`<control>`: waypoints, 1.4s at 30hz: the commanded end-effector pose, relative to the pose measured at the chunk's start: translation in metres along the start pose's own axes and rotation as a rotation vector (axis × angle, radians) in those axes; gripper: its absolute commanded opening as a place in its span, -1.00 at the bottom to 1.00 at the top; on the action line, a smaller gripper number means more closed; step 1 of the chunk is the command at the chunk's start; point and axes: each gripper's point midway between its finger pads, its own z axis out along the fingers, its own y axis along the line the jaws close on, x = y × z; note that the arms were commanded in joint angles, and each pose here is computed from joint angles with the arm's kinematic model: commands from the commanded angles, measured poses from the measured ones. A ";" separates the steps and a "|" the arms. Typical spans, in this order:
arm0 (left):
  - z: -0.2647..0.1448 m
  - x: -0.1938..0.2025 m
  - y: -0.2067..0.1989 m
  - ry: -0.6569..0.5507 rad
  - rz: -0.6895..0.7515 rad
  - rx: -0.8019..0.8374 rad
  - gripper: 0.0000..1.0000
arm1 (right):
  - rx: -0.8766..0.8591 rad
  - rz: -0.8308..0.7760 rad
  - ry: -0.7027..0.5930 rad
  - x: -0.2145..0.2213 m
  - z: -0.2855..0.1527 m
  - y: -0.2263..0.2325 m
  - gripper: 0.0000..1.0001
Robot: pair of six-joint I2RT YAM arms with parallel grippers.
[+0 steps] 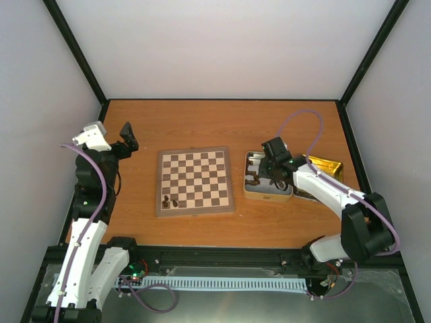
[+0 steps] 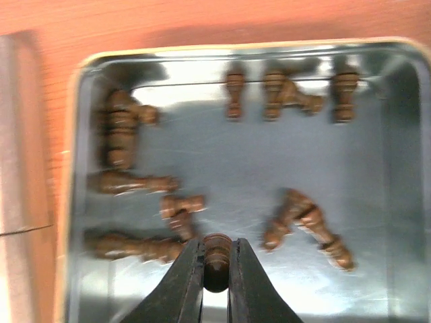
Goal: Set up the chess pieces on the board
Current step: Pick up the chess piece from the storage box, then place the chess piece on the chessboard.
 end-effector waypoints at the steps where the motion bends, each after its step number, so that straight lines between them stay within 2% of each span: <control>1: -0.003 -0.008 0.000 -0.025 -0.010 0.002 0.99 | -0.202 -0.070 -0.031 -0.006 -0.023 0.064 -0.84; 8: -0.004 -0.008 0.000 -0.026 -0.012 0.006 0.99 | -0.357 -0.293 0.029 0.046 -0.042 0.173 -0.84; 16: -0.005 -0.009 0.001 -0.031 -0.011 0.001 1.00 | -0.500 -0.534 0.152 0.130 -0.044 0.261 -0.84; 20: -0.006 -0.011 0.001 -0.036 -0.011 0.000 0.99 | -0.526 -0.571 0.172 0.147 -0.040 0.281 -0.84; 27: -0.007 -0.011 0.001 -0.039 -0.012 -0.001 1.00 | -0.474 -0.546 0.143 0.138 -0.024 0.299 -0.84; 42: -0.008 -0.012 0.002 -0.041 -0.010 -0.003 0.99 | -0.512 -0.611 0.201 0.159 -0.008 0.336 -0.80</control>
